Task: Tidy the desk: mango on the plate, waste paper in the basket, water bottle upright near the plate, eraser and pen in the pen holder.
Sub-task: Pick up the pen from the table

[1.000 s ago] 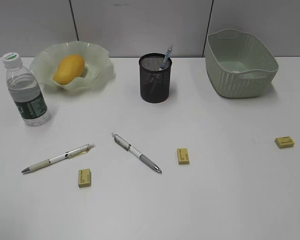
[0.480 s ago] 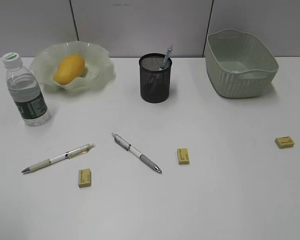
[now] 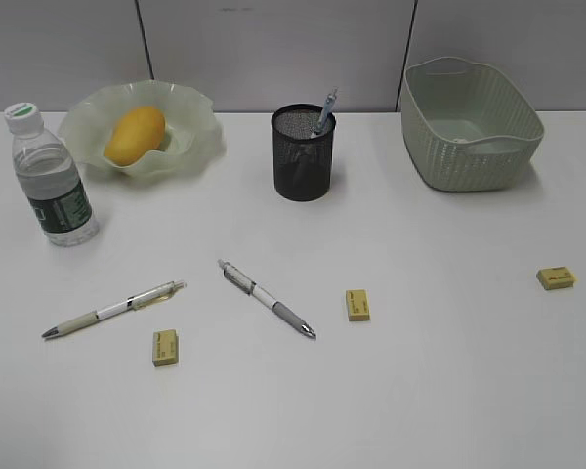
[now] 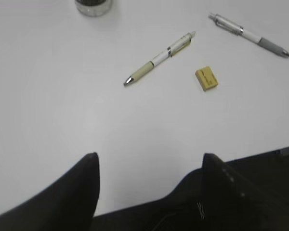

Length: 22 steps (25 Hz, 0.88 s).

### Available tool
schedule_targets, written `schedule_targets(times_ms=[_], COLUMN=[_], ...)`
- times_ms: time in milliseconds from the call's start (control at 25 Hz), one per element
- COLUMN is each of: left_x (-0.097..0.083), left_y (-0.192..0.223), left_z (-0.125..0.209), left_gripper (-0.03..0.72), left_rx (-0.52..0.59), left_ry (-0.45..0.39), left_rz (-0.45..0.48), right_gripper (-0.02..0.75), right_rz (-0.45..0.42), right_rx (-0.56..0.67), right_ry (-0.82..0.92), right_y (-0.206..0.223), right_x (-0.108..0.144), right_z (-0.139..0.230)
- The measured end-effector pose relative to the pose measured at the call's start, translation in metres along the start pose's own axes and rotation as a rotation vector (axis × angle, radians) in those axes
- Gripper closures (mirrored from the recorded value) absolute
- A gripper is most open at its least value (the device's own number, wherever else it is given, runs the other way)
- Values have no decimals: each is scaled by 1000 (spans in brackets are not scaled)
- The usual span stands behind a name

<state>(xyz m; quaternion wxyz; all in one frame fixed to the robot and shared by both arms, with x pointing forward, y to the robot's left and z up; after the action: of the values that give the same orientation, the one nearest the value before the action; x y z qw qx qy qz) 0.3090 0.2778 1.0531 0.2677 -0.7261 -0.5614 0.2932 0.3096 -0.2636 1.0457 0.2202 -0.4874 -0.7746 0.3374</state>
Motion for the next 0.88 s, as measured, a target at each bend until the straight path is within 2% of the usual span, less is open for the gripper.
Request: schedule_targets(times_ms=[200, 680, 880], left_x=[-1, -5, -21], left_y=[0, 59, 90], left_z=[-29, -123, -150], left_gripper=[189, 189, 189], left_rx=[-51, 135, 191], left_ry=[37, 244, 320], left_rz=[-11, 4, 47], right_gripper=[184, 185, 185], right_rz=[-1, -1, -1], right_rx=[0, -1, -1], right_ry=[0, 0, 1], right_y=[0, 0, 0], right_x=[0, 0, 0], right_z=[0, 0, 0])
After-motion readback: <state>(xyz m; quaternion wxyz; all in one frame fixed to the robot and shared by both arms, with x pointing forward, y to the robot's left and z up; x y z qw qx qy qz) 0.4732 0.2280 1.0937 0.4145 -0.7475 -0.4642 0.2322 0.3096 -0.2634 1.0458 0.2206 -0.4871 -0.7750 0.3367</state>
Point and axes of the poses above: a point on each arm's last joint axis where the gripper is mounted, y pointing out along that axis toward the gripper, x along the wrist's bending axis when the last joint is at zero, z = x × y, the point moved 1 cm from there along y, pointing out along that axis toward the gripper, and after that the axes turned 2 degrees about -y, right-handed, at the moved point
